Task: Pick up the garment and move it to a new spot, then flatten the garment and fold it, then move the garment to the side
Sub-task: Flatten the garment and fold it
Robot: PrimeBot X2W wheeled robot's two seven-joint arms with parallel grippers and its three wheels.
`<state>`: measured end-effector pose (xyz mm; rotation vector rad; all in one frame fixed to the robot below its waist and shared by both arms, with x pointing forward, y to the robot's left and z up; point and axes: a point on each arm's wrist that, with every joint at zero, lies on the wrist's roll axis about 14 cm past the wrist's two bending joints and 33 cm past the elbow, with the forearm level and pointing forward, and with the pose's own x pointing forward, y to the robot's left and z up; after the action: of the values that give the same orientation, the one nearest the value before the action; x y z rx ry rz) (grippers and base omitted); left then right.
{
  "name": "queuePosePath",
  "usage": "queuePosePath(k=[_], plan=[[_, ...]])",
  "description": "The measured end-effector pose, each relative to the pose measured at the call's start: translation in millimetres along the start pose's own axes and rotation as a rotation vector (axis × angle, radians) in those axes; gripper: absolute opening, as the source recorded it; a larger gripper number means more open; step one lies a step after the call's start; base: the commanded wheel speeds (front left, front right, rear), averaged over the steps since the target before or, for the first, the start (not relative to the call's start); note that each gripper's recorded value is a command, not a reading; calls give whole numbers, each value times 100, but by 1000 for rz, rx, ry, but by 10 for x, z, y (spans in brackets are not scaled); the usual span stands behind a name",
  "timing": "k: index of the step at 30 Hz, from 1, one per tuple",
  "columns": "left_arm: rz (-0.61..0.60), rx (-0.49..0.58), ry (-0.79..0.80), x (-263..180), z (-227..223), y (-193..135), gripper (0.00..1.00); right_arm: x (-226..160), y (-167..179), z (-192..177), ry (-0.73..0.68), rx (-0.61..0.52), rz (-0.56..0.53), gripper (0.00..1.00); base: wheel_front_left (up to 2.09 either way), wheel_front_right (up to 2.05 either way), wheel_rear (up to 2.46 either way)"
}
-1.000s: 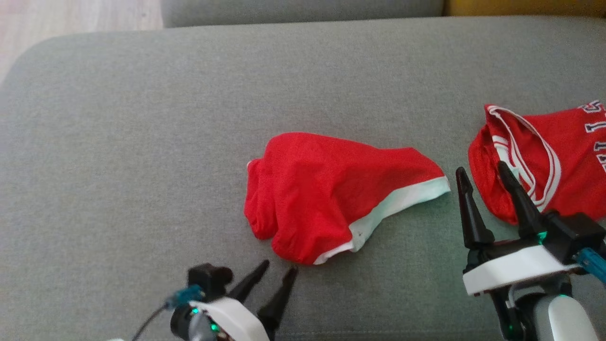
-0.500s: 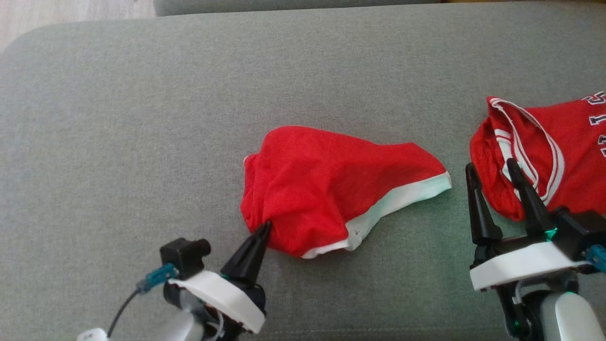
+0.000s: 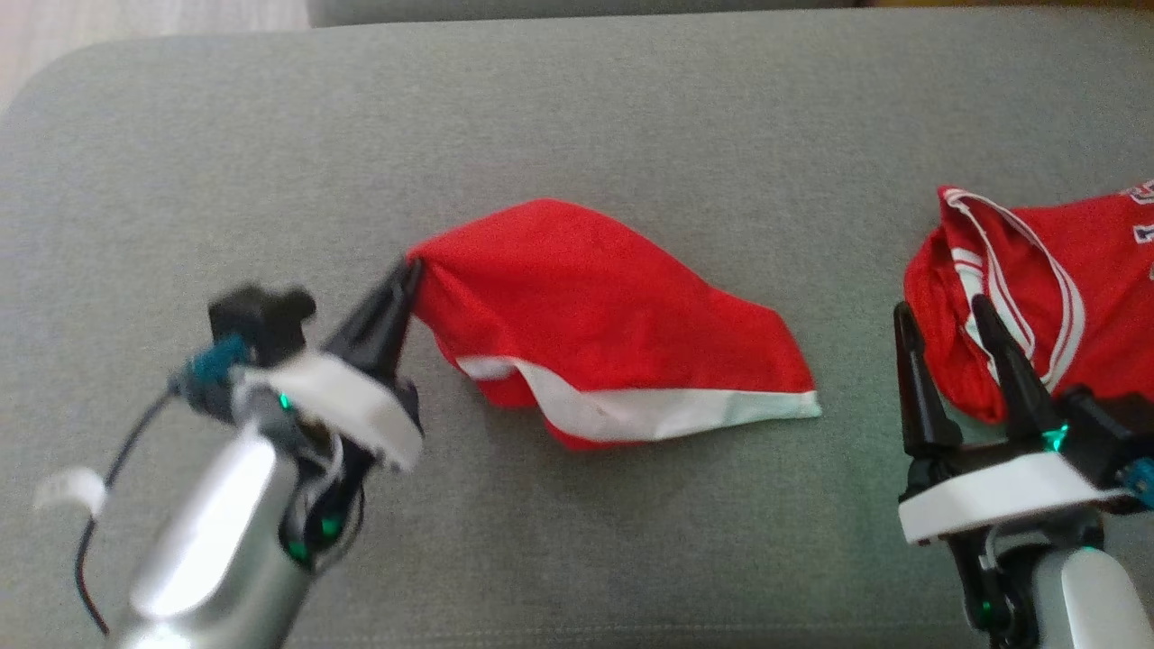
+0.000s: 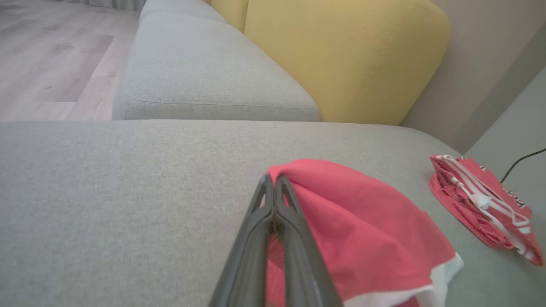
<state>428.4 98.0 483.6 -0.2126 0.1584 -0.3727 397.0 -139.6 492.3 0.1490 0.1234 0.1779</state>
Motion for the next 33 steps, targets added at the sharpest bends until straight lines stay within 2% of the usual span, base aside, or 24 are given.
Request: queuePosePath(k=[5, 14, 15, 16, 17, 28, 33], plan=[[23, 26, 76, 385, -88, 109, 0, 21, -76, 5, -1, 8, -21, 100, 0, 0, 0], [-12, 7, 213, 844, -584, -108, 0, -82, -311, -162, 46, 27, -97, 100, 0, 0, 0], [-14, 5, 218, 862, -620, -119, 31, -82, -324, -172, 49, 27, -101, 100, 0, 0, 0], [-15, 2, 220, 876, -645, -127, 93, -76, -335, -172, 48, 27, -104, 100, 0, 0, 0], [-16, 2, 216, 884, -650, -128, 100, -64, -339, -157, 42, 26, -104, 100, 0, 0, 0], [-10, 20, 33, 759, -239, -115, 100, 14, -192, -56, 12, -3, -56, 100, 0, 0, 0], [87, 49, -87, 393, 28, 102, 100, 45, -66, 15, -4, -13, -18, 100, 0, 0, 0]])
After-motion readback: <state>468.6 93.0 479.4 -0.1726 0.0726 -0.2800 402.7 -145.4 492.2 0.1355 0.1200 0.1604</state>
